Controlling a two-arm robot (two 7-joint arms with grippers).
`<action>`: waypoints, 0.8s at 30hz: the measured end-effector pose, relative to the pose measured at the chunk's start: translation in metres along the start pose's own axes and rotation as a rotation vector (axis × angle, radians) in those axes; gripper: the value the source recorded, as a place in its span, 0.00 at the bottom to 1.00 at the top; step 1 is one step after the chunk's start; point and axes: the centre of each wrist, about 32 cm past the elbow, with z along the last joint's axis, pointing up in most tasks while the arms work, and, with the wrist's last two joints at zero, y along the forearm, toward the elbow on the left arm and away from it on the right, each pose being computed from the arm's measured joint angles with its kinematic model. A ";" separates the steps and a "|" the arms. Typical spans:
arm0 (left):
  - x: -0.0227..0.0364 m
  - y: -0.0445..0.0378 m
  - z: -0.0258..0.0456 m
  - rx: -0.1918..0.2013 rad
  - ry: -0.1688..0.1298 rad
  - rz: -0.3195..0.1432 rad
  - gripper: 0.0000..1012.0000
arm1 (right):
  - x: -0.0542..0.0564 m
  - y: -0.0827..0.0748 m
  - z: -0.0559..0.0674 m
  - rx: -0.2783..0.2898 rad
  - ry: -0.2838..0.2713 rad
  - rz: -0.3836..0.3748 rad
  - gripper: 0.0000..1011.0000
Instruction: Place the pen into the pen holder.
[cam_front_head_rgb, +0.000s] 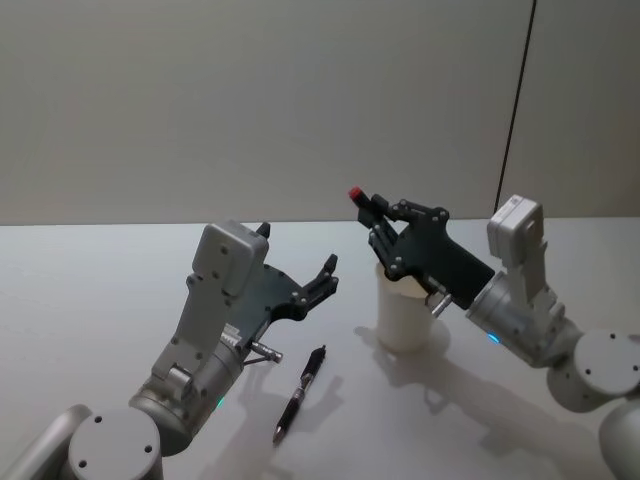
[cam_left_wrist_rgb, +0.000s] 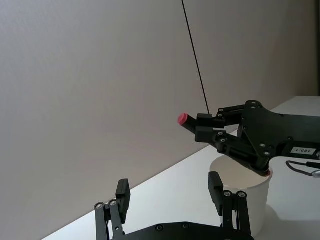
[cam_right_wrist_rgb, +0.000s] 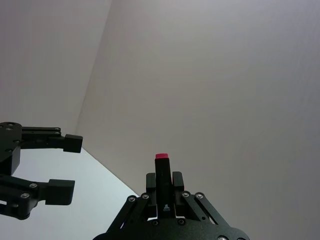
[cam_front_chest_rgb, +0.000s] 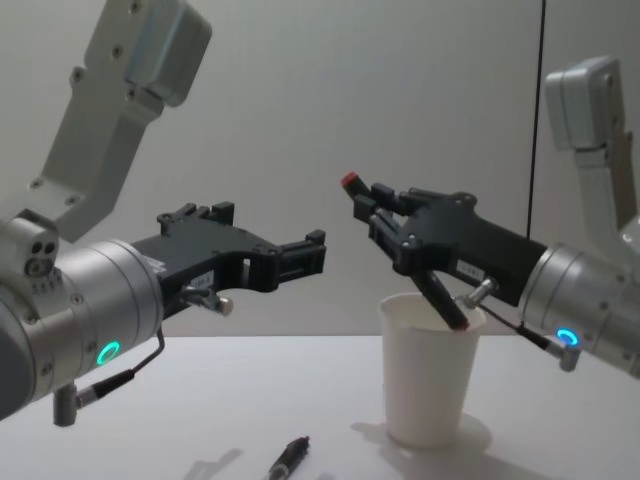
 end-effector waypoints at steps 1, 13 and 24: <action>0.0000 0.0000 0.0000 0.000 0.000 0.000 0.99 | -0.001 0.000 -0.001 0.000 0.000 -0.001 0.18; 0.0000 0.0000 0.0000 0.000 0.000 0.000 0.99 | -0.013 0.001 -0.009 0.005 -0.011 -0.018 0.18; 0.0000 0.0000 0.0000 0.000 0.000 0.000 0.99 | -0.021 0.000 -0.016 0.017 -0.021 -0.046 0.26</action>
